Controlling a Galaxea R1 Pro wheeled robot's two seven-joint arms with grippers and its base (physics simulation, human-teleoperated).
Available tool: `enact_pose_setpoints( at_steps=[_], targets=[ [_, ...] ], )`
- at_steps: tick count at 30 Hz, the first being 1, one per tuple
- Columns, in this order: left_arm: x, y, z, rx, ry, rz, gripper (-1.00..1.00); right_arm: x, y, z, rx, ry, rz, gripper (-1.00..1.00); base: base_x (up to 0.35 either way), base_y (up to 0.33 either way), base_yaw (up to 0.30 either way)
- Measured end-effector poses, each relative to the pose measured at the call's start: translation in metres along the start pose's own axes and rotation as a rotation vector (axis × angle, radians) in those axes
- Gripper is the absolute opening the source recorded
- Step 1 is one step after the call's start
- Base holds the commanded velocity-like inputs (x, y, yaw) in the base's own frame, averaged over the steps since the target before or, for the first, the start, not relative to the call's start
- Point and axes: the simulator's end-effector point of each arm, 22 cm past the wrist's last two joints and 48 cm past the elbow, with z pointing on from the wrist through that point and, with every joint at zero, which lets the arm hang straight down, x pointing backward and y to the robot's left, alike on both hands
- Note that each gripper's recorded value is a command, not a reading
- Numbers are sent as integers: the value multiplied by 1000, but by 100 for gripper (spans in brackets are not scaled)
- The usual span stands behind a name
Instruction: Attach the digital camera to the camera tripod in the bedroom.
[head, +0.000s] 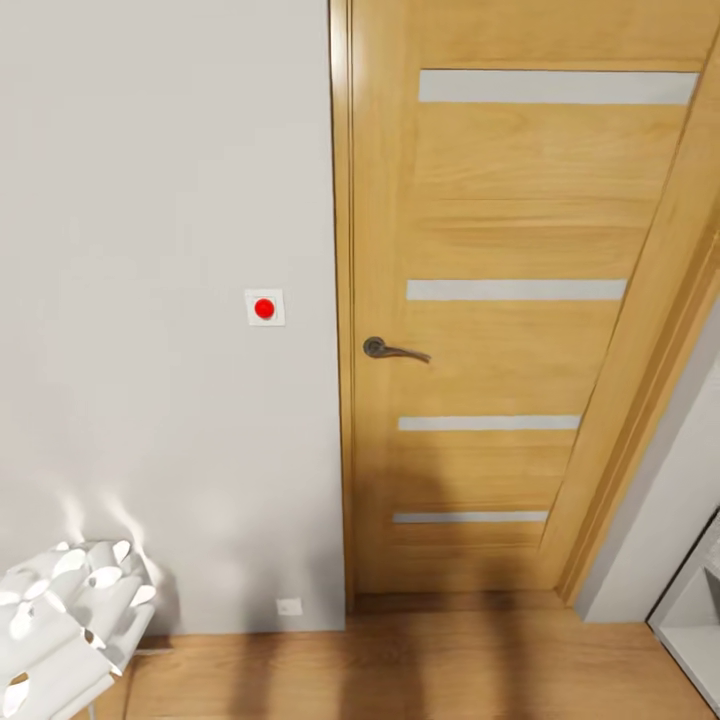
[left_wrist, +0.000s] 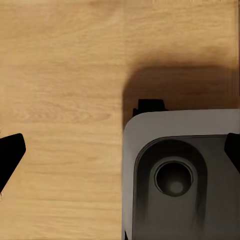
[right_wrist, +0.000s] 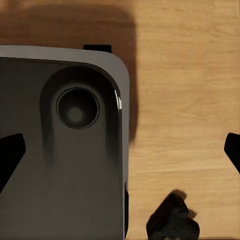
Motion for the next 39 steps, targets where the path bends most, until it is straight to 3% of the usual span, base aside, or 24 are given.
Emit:
enact_pose_setpoints(
  at_steps=[22,32,39],
  targets=[
    [1,0,0,0,2,0,100,0,0,0,0,0,0,100,7,0,-272],
    [1,0,0,0,1,0,100,0,0,0,0,-1,0,100,232,-43,-252],
    [1,0,0,0,1,0,100,0,0,0,0,-1,0,100,269,-162,-47]
  ],
)
